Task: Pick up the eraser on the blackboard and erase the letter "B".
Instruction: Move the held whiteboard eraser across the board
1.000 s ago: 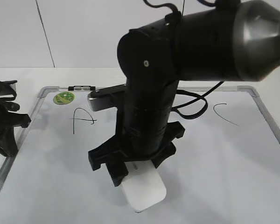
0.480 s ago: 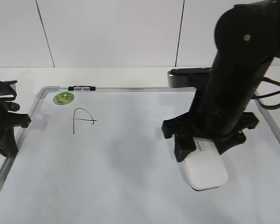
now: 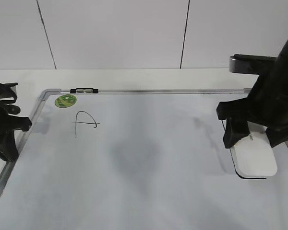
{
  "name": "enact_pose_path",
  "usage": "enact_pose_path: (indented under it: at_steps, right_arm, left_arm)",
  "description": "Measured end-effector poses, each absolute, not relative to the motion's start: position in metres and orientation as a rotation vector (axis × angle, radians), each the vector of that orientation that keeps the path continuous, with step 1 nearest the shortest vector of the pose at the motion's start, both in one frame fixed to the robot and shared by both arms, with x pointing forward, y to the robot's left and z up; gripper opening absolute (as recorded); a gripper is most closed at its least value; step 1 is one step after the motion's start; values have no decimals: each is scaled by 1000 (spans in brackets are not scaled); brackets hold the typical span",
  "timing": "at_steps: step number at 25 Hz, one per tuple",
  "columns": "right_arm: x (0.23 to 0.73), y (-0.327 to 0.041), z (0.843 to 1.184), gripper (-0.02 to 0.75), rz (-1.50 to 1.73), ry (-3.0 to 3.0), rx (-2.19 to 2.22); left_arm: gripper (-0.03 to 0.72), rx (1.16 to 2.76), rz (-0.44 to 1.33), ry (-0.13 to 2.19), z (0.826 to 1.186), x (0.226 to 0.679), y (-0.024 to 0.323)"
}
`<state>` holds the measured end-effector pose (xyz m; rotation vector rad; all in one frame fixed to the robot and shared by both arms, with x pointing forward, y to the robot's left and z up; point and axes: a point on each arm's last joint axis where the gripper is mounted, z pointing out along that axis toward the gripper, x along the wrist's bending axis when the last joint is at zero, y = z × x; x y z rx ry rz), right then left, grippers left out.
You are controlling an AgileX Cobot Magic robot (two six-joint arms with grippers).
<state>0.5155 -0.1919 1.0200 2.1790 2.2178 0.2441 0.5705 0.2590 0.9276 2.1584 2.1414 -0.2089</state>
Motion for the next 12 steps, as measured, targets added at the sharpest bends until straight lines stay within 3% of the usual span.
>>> enact_pose_path:
  at_steps: [12]
  right_arm:
    - [530, -274, 1019, 533, 171, 2120, 2273]
  left_arm:
    - [19, 2157, -213, 2142, 928, 570, 259]
